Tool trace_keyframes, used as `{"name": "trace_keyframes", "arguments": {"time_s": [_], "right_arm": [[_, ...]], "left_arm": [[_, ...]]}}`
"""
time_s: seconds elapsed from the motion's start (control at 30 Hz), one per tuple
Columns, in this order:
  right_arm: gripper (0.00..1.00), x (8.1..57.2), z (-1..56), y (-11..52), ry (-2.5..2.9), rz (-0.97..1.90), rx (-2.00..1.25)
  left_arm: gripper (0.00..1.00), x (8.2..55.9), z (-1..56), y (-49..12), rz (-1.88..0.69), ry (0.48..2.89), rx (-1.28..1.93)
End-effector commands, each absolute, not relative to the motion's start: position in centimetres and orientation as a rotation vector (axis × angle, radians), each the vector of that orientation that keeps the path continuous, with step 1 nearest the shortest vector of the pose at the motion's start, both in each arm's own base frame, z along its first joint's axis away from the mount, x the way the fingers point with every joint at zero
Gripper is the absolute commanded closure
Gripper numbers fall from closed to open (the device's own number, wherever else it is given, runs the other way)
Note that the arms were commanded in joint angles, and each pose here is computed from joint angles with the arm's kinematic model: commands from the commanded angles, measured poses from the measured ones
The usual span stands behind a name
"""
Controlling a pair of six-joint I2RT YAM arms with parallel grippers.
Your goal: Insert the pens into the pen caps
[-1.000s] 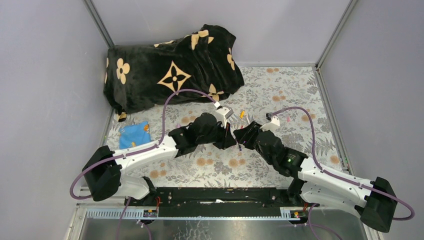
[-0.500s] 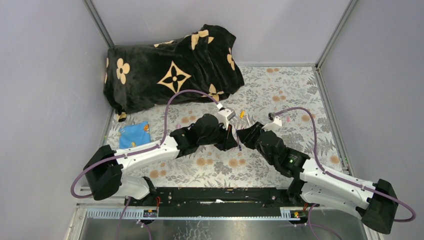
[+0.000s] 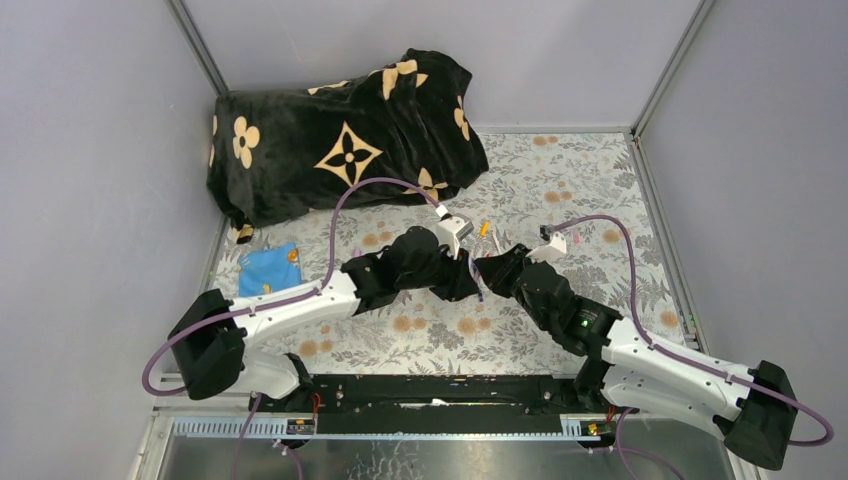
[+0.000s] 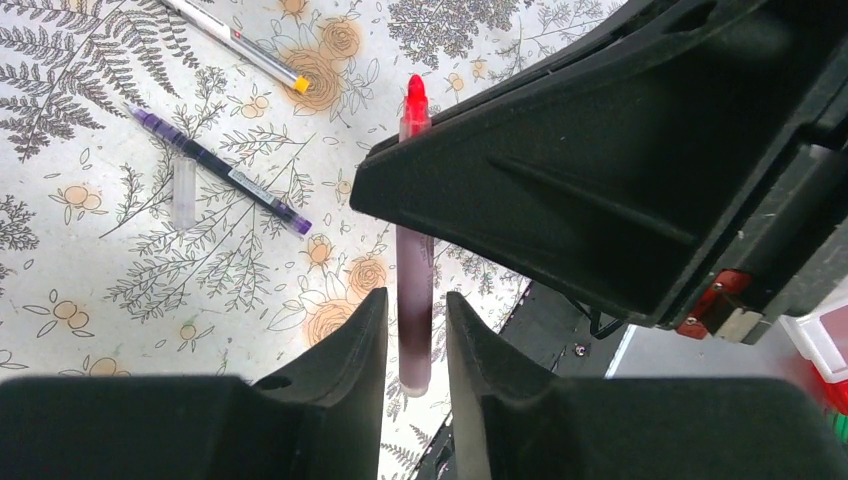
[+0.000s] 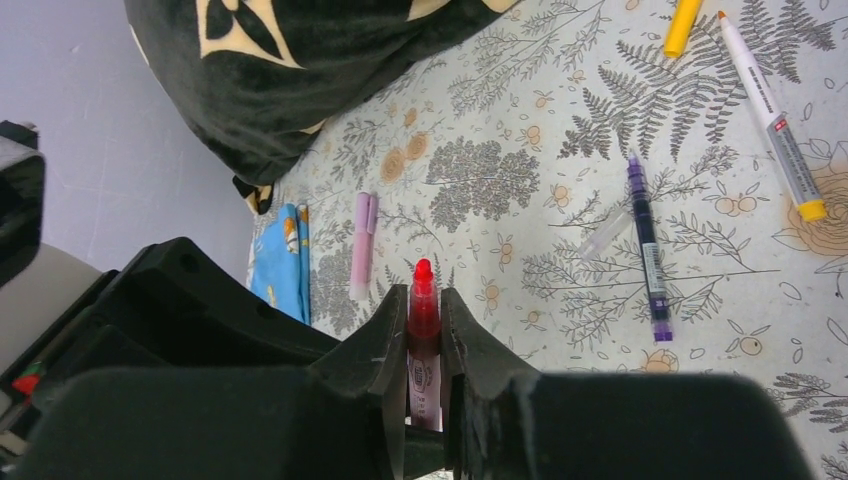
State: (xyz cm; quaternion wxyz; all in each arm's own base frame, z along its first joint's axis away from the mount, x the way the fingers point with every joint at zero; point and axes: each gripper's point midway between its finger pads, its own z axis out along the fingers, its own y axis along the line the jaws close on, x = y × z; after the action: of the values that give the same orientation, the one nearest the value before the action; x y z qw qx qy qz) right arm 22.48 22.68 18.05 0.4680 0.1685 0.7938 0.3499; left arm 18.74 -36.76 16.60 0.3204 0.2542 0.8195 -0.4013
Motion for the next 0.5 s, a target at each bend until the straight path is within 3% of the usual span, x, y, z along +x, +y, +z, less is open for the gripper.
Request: {"name": "trace_keyframes", "arguments": {"time_s": [0.0,0.2,0.37,0.47], "right_arm": [[1.00,22.83,20.71,23.09,1.861,0.949,0.462],[1.00,22.68,21.23,23.37,1.852,0.971,0.438],[1.00,22.63,21.08,23.66,1.858,0.976,0.422],[0.97,22.67,20.96,23.61,1.860,0.967,0.417]], "left_arm": [[0.67,19.13,18.37,-38.06,-1.088,2.081,0.693],[0.69,19.08,17.99,-38.24,-1.094,2.089,0.693],[0.90,19.22,18.21,-38.52,-1.099,2.084,0.692],[0.97,19.40,18.30,-38.54,-1.092,2.081,0.685]]}}
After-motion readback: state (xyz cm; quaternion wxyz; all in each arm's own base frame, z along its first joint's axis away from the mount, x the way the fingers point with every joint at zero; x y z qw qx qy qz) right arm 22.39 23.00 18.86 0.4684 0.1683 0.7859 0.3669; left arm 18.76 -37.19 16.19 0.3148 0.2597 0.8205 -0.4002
